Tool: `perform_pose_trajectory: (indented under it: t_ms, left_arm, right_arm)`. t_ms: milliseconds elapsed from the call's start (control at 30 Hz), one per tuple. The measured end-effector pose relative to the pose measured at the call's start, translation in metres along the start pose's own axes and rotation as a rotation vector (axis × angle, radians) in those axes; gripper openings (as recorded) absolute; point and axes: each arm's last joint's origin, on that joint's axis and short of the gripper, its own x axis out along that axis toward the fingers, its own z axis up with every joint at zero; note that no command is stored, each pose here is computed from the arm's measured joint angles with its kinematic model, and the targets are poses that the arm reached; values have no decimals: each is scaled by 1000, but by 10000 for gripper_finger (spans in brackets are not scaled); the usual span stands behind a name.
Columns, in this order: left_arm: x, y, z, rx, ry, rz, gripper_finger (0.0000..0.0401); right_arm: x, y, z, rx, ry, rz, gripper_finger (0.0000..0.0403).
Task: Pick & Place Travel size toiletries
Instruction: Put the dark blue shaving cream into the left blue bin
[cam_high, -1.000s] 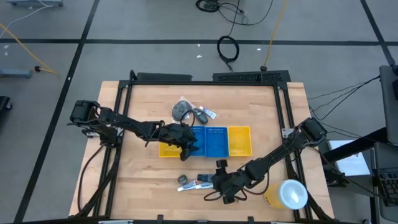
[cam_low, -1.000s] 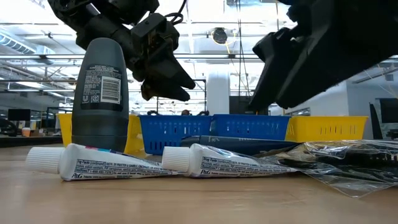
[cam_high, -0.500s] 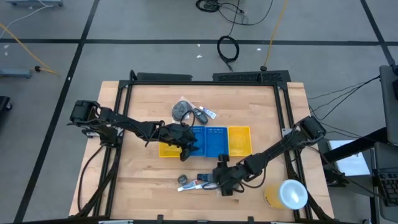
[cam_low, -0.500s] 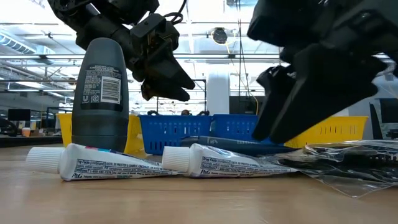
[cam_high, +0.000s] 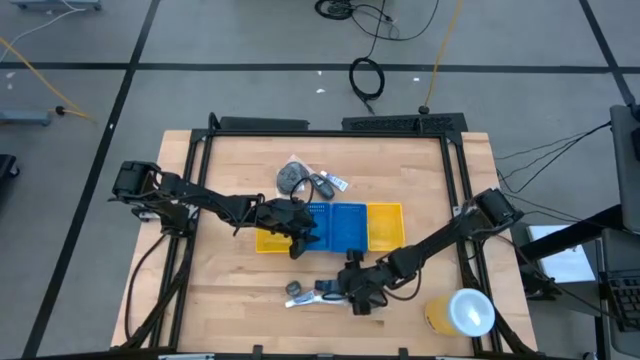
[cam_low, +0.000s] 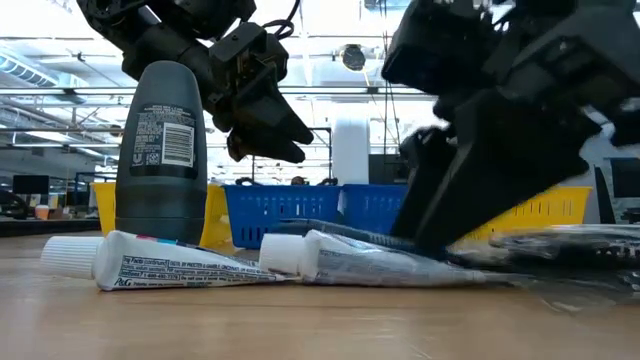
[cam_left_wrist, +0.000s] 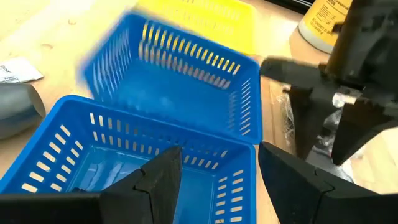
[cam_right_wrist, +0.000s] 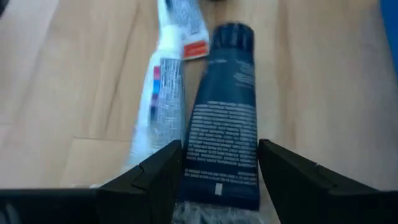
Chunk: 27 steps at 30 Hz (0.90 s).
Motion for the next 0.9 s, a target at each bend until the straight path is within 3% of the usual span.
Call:
perform_pose_trajectory:
  t_ms: [367,767,900]
  left_arm:
    - [0,0,0,-1,1,1,214]
    - [0,0,0,-1,1,1,214]
    - [0,0,0,-1,1,1,214]
  right_arm:
    - [7,-6,-3,9,19,-14,185]
    - [5,-5,-2,8,16,-10,121]
    - [1,-4,0,9,6,-3,79]
